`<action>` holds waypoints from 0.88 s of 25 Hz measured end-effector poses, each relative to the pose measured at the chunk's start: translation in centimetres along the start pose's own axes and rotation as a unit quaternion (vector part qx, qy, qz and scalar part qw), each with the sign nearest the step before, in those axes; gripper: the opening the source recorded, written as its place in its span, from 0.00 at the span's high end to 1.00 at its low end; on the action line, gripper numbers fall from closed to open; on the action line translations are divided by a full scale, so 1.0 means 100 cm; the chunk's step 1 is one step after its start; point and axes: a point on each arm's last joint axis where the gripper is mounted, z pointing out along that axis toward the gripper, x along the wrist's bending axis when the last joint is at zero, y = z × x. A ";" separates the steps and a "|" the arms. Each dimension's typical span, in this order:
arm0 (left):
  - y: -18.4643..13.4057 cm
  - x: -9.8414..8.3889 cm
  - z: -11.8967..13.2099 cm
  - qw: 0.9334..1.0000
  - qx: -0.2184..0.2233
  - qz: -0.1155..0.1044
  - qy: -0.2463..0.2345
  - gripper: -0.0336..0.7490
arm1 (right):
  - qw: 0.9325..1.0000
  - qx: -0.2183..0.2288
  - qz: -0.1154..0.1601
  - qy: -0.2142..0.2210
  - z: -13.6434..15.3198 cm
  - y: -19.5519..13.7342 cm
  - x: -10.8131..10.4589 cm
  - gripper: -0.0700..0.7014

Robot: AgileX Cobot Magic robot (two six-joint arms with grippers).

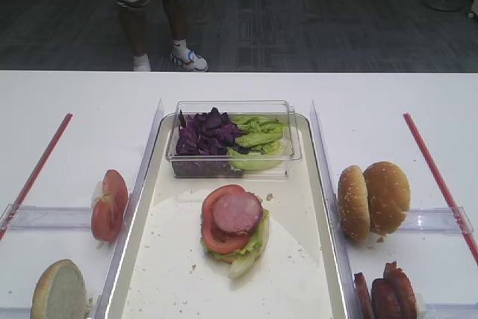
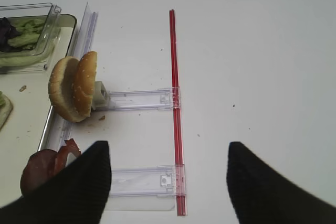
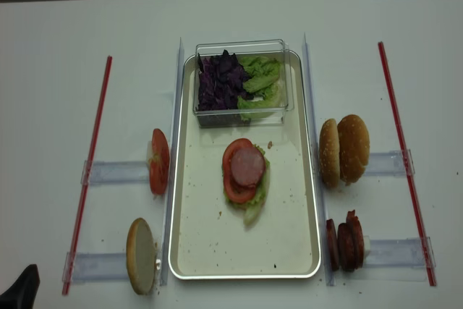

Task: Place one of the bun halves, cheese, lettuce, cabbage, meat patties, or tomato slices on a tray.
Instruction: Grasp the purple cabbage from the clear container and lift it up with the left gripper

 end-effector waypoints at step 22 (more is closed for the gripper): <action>0.000 0.000 0.000 1.000 0.000 0.000 0.000 0.17 | 1.000 0.000 0.000 0.000 0.000 0.000 0.000 0.26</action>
